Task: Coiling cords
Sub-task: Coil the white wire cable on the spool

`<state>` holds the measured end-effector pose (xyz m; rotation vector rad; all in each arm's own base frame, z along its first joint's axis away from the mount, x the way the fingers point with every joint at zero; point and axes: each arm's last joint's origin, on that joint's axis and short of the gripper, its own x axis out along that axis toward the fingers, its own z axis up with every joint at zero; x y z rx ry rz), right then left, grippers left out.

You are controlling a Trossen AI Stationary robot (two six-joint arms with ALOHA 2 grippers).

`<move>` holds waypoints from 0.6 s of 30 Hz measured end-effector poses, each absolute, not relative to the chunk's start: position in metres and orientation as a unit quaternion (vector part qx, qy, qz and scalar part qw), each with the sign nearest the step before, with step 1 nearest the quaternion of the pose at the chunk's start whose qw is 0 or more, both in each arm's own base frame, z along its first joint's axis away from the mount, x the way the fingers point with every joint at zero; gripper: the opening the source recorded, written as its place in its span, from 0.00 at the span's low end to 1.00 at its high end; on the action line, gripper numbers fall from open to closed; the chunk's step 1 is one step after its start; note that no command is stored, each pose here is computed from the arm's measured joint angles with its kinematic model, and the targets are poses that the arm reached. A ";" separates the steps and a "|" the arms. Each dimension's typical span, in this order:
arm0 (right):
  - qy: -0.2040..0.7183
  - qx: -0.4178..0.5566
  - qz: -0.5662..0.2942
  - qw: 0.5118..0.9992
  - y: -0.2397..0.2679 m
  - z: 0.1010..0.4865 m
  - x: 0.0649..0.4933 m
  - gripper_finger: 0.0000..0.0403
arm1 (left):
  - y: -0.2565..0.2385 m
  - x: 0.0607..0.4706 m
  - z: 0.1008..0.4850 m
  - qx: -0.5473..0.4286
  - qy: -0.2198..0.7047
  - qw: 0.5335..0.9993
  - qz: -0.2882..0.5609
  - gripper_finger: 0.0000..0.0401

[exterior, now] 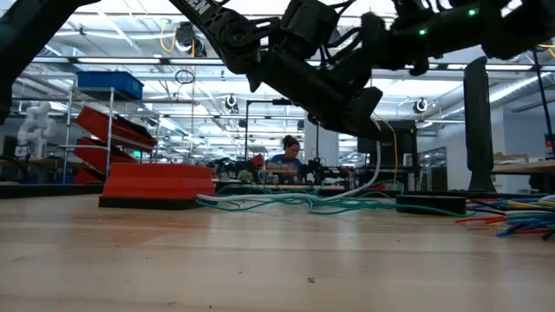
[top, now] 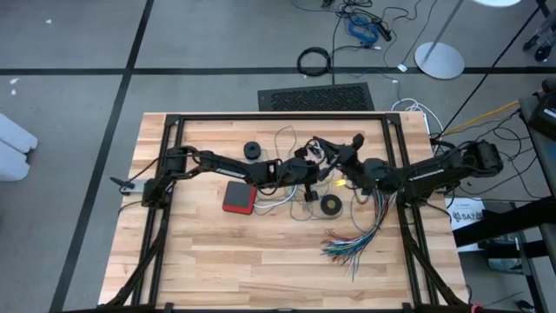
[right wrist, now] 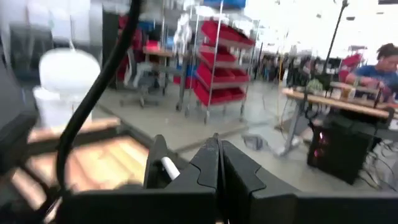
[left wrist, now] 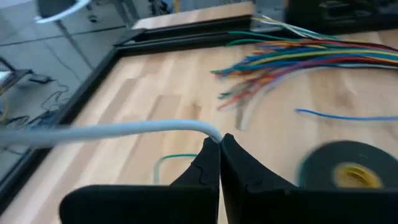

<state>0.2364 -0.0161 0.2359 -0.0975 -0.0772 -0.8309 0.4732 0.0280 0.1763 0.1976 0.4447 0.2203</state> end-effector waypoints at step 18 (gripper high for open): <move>-0.097 0.040 -0.337 0.936 -0.024 0.196 0.188 0.00 | 0.011 0.463 0.210 0.082 0.208 0.974 0.036 0.00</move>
